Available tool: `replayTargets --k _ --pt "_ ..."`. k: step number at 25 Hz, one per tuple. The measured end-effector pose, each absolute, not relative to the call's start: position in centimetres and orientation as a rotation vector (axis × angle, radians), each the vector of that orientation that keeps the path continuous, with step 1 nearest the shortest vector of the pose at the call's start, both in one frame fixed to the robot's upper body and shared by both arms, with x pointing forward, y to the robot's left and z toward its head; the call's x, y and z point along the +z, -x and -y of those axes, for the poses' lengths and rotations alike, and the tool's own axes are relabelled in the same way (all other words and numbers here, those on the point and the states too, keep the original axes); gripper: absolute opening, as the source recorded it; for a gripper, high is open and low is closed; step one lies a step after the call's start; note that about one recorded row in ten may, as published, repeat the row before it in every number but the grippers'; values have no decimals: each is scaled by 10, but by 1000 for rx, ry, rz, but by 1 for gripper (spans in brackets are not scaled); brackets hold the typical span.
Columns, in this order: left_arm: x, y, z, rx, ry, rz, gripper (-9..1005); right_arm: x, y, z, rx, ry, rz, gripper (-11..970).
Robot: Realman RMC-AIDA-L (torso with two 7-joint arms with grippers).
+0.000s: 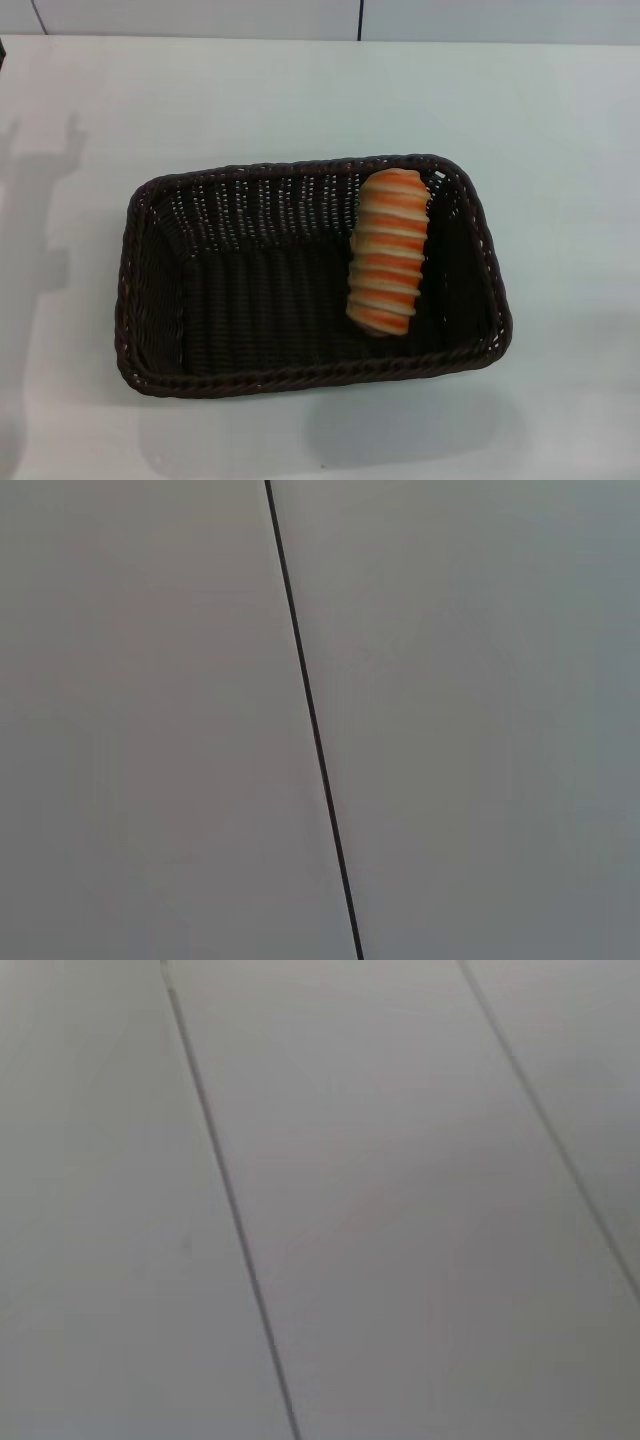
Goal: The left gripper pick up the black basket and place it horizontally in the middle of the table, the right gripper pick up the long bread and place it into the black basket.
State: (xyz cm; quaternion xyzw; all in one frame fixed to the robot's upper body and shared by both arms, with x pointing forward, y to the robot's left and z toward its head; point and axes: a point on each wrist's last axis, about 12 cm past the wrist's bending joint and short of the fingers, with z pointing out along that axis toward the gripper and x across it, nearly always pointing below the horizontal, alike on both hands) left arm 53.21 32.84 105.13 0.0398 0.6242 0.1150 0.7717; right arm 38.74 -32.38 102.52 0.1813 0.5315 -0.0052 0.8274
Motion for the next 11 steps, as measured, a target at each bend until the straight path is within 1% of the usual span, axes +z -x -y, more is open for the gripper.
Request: replayTargets --k 6,11 --pt "1047 -519 -333 258 -61 -1346 780 1024 -386 323 -9 -385 -1134 826" --pt "1045 -518 -336 265 -48 -1358 780 1025 -389 322 -1 -381 -1130 826"
